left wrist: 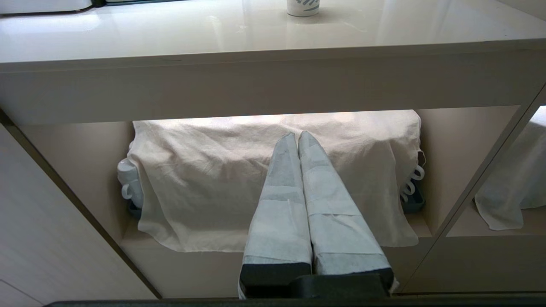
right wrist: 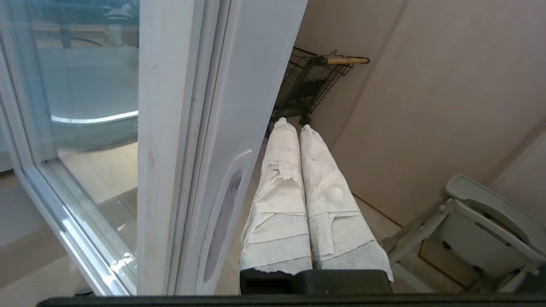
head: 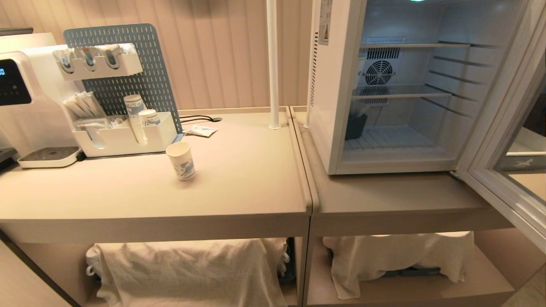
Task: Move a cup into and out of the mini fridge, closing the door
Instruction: Close the freezer door
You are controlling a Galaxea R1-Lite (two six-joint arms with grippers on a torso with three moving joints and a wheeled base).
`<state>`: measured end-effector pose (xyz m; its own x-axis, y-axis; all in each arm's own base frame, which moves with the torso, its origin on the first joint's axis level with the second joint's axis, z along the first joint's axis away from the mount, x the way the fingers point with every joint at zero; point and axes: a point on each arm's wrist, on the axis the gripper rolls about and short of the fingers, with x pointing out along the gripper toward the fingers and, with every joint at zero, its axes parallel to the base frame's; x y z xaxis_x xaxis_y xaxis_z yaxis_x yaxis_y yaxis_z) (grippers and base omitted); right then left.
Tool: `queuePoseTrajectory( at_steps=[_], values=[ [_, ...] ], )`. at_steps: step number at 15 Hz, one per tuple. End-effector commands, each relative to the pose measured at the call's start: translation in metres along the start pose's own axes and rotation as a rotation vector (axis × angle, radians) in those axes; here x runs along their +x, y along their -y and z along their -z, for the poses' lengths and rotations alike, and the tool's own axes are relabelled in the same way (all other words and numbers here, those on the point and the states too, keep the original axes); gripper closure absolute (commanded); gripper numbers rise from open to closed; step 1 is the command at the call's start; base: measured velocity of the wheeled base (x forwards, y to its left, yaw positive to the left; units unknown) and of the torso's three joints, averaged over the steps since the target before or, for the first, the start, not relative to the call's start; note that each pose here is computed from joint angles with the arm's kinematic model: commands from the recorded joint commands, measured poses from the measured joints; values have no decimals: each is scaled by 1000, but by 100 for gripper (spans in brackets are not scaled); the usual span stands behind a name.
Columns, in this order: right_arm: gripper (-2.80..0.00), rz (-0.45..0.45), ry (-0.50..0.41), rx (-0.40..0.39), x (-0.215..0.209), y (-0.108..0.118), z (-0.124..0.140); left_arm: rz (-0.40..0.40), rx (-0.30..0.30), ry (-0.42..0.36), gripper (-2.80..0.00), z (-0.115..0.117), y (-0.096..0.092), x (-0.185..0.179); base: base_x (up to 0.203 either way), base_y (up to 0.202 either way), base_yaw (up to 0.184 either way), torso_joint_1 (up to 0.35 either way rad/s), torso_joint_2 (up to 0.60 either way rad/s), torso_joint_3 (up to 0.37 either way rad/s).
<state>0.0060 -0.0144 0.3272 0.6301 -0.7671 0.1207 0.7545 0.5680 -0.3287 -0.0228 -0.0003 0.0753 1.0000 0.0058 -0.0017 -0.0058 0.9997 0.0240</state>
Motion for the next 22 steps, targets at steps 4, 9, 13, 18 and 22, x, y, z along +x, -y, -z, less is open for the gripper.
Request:
queuePoseTrajectory(
  at_steps=[4,9,13,18,22],
  values=[
    [0,-15,19,17,-7,4,1,0,1,0,0,0,0,0,0,0,0,0,0,0],
    [0,-116,67,34,-13,5,3,0,1,0,0,0,0,0,0,0,0,0,0,0],
    [0,-197,54,62,-11,0,6,0,1,0,0,0,0,0,0,0,0,0,0,0],
    [0,-28,2,-44,-11,3,6,0,1,0,0,0,0,0,0,0,0,0,0,0],
    [0,69,-65,-70,-8,1,12,0,1,0,0,0,0,0,0,0,0,0,0,0]
  ],
)
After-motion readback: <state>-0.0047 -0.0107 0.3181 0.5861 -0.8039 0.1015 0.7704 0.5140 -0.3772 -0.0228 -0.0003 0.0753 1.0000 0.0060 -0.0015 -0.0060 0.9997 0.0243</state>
